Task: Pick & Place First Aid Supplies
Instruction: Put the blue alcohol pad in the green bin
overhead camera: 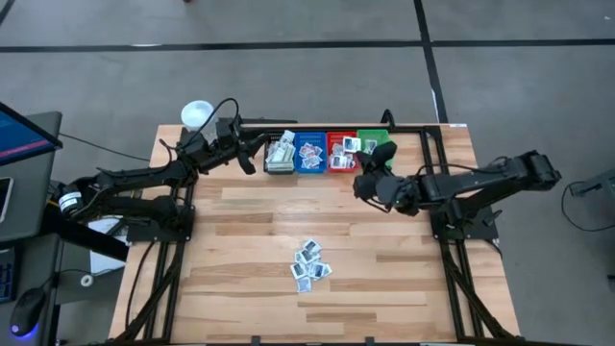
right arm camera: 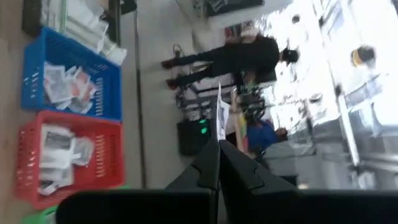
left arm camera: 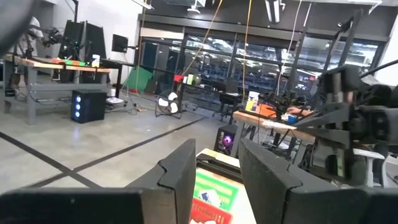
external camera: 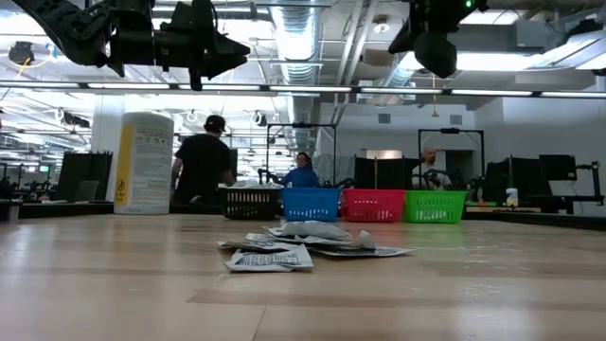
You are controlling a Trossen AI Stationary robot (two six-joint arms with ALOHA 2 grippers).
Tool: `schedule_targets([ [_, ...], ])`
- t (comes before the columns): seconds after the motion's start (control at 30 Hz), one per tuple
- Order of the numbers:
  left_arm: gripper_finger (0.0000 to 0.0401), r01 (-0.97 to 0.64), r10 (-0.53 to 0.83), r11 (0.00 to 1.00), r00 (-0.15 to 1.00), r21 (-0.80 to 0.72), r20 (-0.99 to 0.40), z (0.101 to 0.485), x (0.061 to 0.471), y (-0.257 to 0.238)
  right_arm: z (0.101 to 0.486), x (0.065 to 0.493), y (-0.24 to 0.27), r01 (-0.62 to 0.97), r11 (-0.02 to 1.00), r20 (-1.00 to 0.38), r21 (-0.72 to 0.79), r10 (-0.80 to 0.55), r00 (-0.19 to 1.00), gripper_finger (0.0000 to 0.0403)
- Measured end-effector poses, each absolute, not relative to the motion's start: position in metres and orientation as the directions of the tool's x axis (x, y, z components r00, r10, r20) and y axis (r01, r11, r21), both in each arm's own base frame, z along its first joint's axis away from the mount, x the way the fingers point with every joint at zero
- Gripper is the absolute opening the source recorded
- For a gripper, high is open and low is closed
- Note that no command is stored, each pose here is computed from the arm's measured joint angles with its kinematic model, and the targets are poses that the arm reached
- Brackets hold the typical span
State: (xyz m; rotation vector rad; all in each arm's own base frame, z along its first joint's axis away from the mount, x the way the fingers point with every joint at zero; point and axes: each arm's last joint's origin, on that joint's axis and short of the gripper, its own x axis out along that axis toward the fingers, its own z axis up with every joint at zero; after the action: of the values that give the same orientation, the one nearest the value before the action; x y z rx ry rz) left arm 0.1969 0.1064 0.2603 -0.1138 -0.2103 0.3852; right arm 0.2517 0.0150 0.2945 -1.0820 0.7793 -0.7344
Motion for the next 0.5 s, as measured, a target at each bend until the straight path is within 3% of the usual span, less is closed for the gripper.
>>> schedule_targets([
  [0.1, 0.0122, -0.361, 0.384, 0.921, 0.905, -0.148, 0.181, 0.260, 0.197, 0.106, 0.288, 0.243, 0.005, 0.187, 0.361, -0.237, -0.913, -0.846, 0.478, 0.0000],
  [0.27, 0.0122, -0.361, 0.384, 0.921, 0.905, -0.147, 0.182, 0.260, 0.197, 0.106, 0.258, 0.217, -0.027, 0.348, 0.567, -0.432, -0.747, -0.811, 0.394, 0.0000],
  [0.5, 0.0122, -0.361, 0.384, 0.921, 0.905, -0.147, 0.182, 0.260, 0.197, 0.106, 0.206, 0.204, -0.067, 0.453, 0.655, -0.569, -0.605, -0.754, 0.329, 0.0000],
])
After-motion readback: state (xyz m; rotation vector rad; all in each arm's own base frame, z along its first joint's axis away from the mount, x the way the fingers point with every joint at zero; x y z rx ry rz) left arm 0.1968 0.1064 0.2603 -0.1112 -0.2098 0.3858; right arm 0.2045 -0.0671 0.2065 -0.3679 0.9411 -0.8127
